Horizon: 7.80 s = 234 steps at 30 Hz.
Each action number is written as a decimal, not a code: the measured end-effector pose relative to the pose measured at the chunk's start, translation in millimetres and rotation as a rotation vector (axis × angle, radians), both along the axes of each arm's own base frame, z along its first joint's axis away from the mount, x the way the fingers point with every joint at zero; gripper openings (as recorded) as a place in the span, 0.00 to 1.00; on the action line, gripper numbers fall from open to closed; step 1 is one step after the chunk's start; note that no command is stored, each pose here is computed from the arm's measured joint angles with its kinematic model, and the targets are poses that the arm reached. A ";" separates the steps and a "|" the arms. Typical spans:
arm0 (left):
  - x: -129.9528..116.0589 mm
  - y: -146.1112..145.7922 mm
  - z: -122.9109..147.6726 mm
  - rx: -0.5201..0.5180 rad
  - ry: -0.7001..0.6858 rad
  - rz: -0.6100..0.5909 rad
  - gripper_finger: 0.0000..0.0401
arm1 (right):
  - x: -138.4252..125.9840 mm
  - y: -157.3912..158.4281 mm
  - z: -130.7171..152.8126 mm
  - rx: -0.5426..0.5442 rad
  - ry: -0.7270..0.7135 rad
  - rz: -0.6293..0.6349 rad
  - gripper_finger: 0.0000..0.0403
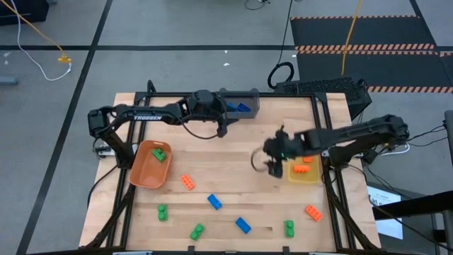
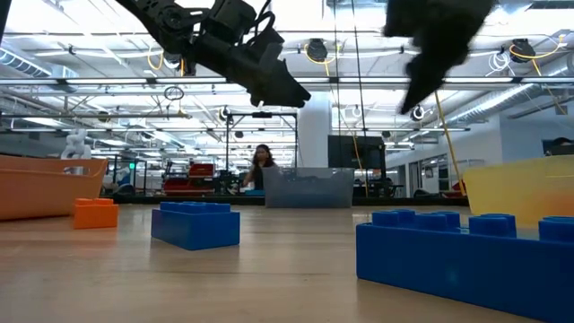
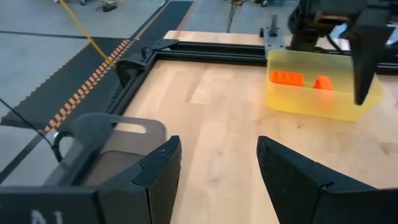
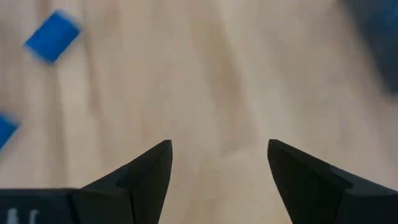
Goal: Sort & place blocks by color
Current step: Put the orange game piece into the yellow bin, then put the green game piece into the orange bin
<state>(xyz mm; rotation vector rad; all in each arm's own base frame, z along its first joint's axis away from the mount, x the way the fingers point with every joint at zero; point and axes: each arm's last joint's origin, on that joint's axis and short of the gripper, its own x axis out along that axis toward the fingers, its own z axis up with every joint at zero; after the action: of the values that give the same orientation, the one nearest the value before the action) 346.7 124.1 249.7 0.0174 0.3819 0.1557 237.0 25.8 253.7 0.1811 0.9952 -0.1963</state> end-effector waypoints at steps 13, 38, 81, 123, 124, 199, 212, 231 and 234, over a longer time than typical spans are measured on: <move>9.3 -36.7 -3.9 -0.034 0.040 -0.096 0.52 | -50.1 77.5 -10.8 0.292 0.280 -0.309 0.63; 14.2 -74.6 -8.6 -0.041 0.094 -0.199 0.52 | -78.2 139.0 -39.3 0.354 0.469 -0.571 0.63; 12.3 -75.7 -12.2 -0.063 0.135 -0.195 0.52 | -97.3 151.2 -57.0 0.426 0.641 -0.618 0.63; 12.1 -78.4 -13.2 -0.062 0.147 -0.202 0.52 | -111.5 171.8 -112.3 0.368 0.663 -0.593 0.48; 12.0 -78.5 -13.4 -0.063 0.150 -0.202 0.52 | -111.6 171.7 -112.5 0.367 0.662 -0.593 0.44; 12.5 -81.4 -13.1 -0.054 0.147 -0.213 0.52 | -98.9 48.6 -48.5 -0.002 0.377 -0.869 0.68; 12.7 -80.4 -12.6 -0.050 0.141 -0.212 0.52 | -67.1 53.0 -51.7 0.070 0.044 -0.570 0.65; 12.3 -80.5 -13.2 -0.052 0.149 -0.212 0.52 | -61.8 38.3 -74.3 0.130 0.140 -0.540 0.56; 12.3 -80.5 -13.4 -0.052 0.149 -0.212 0.52 | -62.0 37.6 -74.2 0.108 0.129 -0.544 0.55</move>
<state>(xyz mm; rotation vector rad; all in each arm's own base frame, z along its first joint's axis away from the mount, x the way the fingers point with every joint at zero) 359.0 43.7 236.4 0.0178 0.5300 -0.0654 175.0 63.4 179.5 0.5436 1.0687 -0.6580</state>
